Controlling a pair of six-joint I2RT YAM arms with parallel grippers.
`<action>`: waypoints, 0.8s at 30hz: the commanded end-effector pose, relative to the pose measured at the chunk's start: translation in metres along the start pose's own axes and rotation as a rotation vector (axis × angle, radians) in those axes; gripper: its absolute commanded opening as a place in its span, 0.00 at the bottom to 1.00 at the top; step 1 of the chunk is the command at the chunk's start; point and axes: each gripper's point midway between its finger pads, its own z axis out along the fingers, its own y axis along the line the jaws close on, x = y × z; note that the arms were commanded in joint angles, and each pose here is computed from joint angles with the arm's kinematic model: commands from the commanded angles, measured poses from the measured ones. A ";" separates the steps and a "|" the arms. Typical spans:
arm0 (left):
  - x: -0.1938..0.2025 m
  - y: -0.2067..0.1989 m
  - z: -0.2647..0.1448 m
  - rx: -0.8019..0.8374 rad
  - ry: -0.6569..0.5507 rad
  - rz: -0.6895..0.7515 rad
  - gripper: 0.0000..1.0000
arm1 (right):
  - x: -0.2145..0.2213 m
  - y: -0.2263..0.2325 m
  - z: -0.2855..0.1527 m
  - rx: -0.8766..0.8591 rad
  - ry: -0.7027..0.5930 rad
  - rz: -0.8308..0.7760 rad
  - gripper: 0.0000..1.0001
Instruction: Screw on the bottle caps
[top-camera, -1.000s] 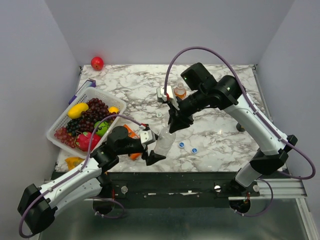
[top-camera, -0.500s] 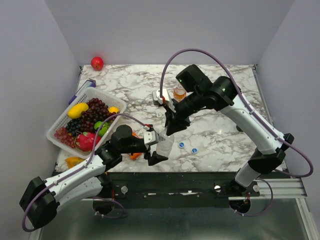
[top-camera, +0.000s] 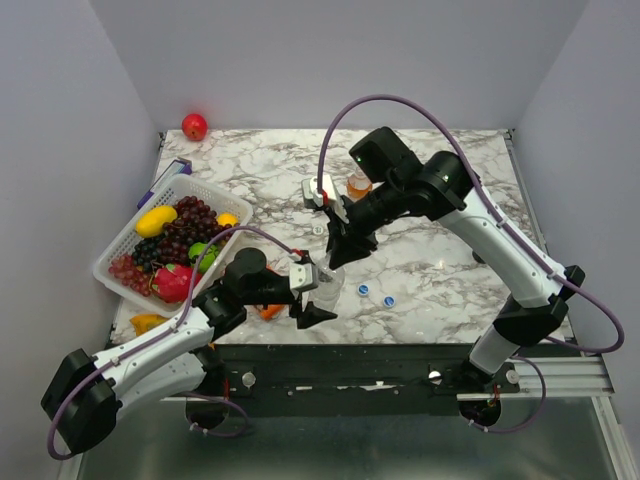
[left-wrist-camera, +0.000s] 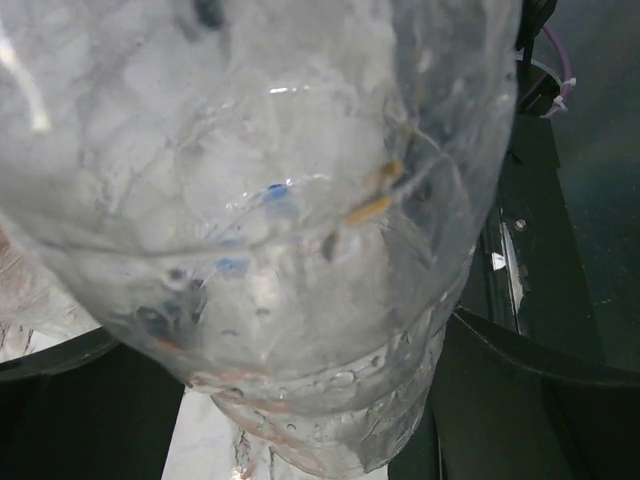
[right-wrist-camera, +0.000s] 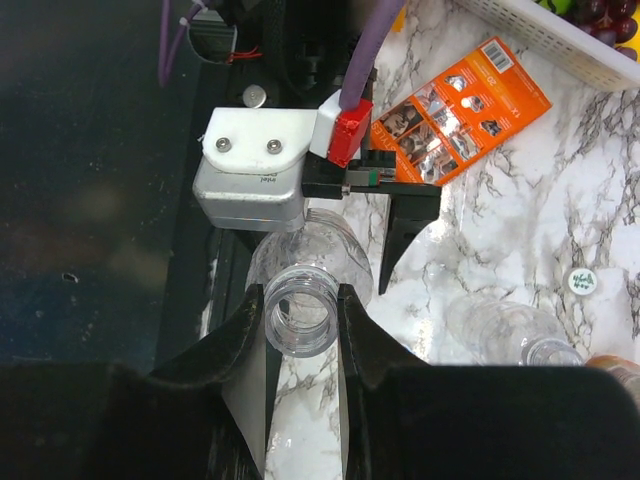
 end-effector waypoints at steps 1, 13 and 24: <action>-0.015 -0.003 0.001 0.022 -0.049 0.039 0.83 | -0.008 -0.001 0.003 -0.001 -0.018 -0.005 0.01; -0.001 0.016 -0.016 -0.166 -0.052 0.044 0.24 | 0.025 -0.009 -0.041 0.283 0.077 0.006 0.70; 0.007 0.052 -0.039 -0.429 -0.049 0.085 0.00 | 0.166 0.006 -0.001 0.307 0.231 -0.009 0.70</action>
